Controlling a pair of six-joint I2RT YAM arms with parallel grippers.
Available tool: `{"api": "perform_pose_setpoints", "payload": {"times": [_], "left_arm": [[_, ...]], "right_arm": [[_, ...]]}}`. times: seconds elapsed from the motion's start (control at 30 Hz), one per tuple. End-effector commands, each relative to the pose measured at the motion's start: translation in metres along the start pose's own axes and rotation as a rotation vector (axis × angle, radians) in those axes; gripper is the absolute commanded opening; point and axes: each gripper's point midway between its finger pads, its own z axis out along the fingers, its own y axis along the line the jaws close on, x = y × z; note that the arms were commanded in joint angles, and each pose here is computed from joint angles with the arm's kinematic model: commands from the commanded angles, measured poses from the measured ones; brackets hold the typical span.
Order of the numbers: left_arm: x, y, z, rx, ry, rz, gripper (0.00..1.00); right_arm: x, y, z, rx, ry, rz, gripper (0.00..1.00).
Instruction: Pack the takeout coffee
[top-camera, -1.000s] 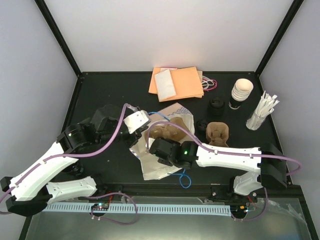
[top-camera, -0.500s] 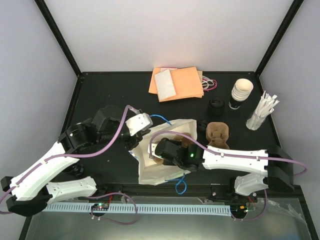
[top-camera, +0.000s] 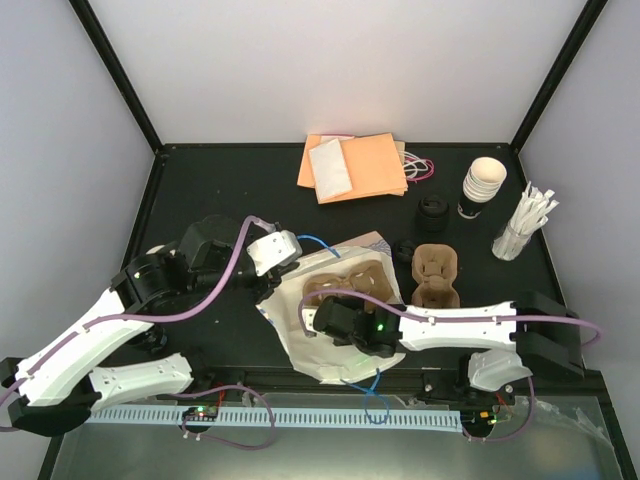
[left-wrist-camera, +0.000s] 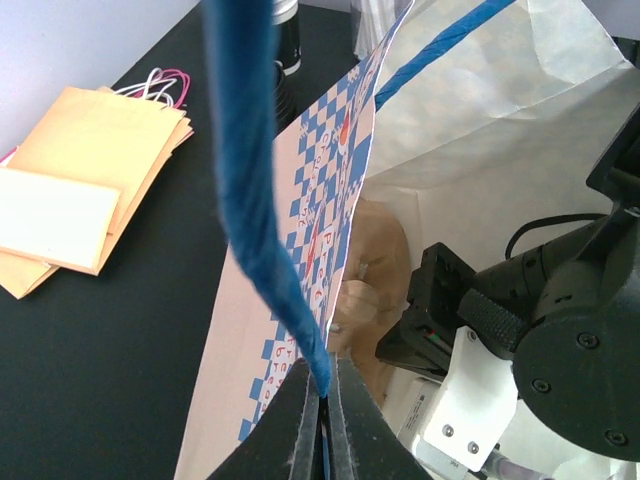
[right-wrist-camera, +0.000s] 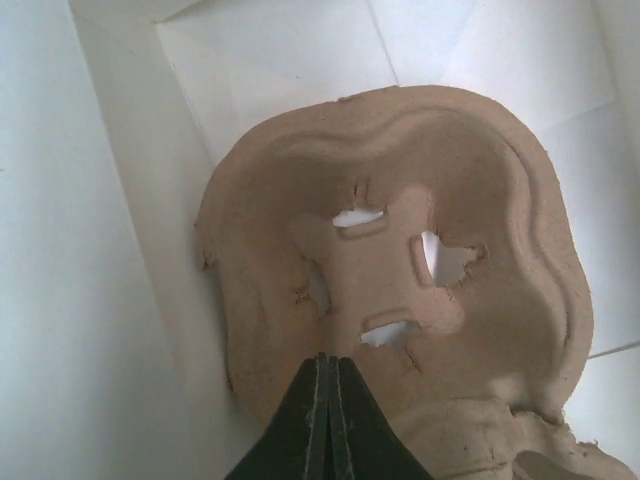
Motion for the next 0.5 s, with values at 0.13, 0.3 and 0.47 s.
{"api": "perform_pose_setpoints", "payload": {"times": [0.13,0.3,0.47], "left_arm": [[-0.012,-0.005,-0.003,0.027,-0.054,0.031,0.02],[-0.005,-0.013,0.003,0.071,-0.039,0.033,0.02],[0.004,-0.02,0.012,0.113,-0.001,0.033,0.02]], "right_arm": [[-0.021,0.0,0.021,0.051,-0.039,0.017,0.01],[-0.031,0.011,0.031,0.014,-0.077,0.047,0.01],[-0.034,0.002,0.027,0.054,-0.097,0.082,0.01]]}}
